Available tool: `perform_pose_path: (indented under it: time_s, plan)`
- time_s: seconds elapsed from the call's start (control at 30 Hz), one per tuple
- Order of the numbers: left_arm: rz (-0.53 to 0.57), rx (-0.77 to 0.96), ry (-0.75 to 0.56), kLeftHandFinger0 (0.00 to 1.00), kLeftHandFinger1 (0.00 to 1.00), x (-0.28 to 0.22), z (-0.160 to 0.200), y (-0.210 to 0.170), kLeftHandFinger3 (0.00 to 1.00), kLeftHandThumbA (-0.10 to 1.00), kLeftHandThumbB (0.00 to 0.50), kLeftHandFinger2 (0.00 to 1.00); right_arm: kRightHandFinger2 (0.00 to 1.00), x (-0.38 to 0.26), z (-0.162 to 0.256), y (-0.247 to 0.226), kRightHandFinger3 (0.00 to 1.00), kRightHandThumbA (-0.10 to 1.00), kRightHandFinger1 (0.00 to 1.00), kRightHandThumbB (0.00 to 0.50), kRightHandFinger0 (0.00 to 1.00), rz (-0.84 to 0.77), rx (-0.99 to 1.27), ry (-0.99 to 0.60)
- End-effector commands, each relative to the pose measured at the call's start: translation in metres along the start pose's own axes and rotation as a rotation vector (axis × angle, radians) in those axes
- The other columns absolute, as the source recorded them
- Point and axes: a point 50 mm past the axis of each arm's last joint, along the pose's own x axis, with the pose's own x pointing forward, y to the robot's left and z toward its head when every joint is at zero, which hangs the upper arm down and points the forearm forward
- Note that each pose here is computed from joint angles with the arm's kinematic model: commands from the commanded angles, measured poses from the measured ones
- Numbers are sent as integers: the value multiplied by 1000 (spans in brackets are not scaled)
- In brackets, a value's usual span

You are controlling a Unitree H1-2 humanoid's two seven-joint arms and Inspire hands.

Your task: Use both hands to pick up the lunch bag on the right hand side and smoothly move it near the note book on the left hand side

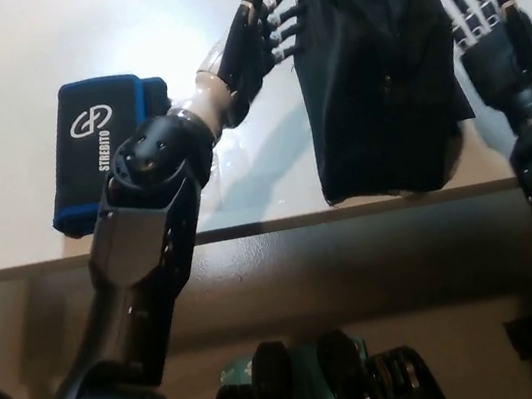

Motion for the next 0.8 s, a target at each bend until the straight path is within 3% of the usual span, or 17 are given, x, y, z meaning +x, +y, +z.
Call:
perform_pose_path:
  time_s: [0.0,0.2,0.43,0.57,0.77]
  plan:
    - [-4,20,-108,1000,1000,18,33,-4,1000,1000,378,1000,1000,20,11,35,1000,1000,1000,292,1000,126,-20,-60]
    - [6,26,-78,1000,1000,23,22,-2,1000,1000,425,1000,1000,22,2,49,1000,1000,1000,292,1000,149,-45,-51]
    - [28,3,-78,1000,1000,22,10,2,1000,1000,436,1000,1000,23,-11,61,1000,1000,1000,291,1000,142,-27,-34]
    - [36,-7,-77,1000,1000,21,6,5,1000,1000,422,1000,1000,25,-23,70,1000,1000,1000,276,1000,168,-24,-15]
    - [44,-20,-75,1000,1000,13,-1,15,1000,1000,402,1000,1000,30,-43,86,1000,1000,1000,293,1000,182,-16,24]
